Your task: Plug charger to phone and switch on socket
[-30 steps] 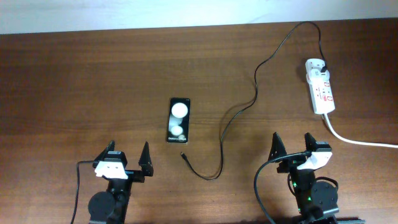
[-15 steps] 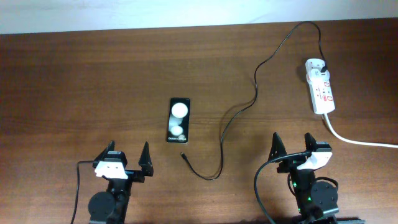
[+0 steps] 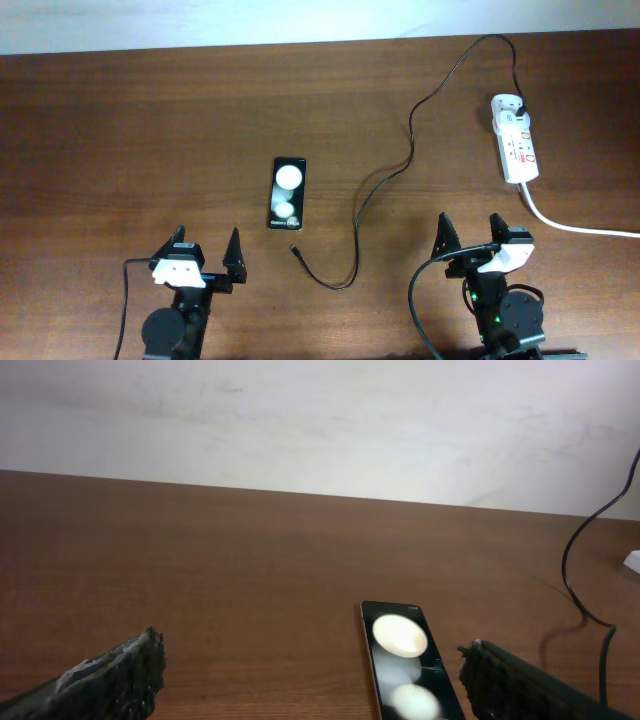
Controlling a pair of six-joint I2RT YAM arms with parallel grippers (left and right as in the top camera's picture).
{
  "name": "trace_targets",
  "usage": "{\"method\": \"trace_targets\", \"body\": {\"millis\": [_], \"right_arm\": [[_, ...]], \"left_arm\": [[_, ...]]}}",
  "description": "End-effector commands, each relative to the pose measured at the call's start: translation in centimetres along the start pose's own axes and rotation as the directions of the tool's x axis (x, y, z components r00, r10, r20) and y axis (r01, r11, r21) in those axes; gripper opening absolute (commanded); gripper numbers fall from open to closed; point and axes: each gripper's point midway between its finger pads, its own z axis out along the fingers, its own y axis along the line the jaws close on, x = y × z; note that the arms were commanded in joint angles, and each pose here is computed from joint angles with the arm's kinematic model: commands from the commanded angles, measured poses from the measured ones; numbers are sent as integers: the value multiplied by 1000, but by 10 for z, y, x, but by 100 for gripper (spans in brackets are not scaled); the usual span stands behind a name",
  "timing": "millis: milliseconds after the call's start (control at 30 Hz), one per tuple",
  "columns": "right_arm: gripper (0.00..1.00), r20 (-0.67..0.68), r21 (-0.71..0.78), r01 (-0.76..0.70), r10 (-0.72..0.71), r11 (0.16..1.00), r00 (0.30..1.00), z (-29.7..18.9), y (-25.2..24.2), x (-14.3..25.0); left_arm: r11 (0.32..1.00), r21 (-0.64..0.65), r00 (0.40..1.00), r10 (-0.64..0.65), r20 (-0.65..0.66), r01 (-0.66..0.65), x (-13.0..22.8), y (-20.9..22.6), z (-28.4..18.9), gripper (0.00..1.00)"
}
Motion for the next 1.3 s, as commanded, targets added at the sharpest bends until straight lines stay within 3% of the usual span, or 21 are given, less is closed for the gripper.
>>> {"method": "trace_targets", "body": {"millis": [0,833,933,1067,1167,1267], "right_arm": [[99,-3,7,10,-10,1000,1000,0,-2,2],[99,-3,7,10,-10,1000,1000,0,-2,2],[99,-3,7,10,-10,1000,1000,0,-2,2],[99,-3,7,10,-10,1000,1000,0,-2,2],[99,-3,7,10,-10,1000,1000,0,-2,2],[99,-3,7,10,-10,1000,1000,0,-2,2]], "left_arm": [[1000,-16,1000,15,4,-15,0,3,0,99],[999,-44,999,15,31,-14,-7,8,-1,99],[999,-34,993,15,113,-11,-27,5,-2,99],[993,-114,966,11,257,19,-62,18,-10,99],[997,-71,965,10,264,9,-74,9,-13,99],[996,-86,987,13,162,1,-91,7,-27,99]]}}
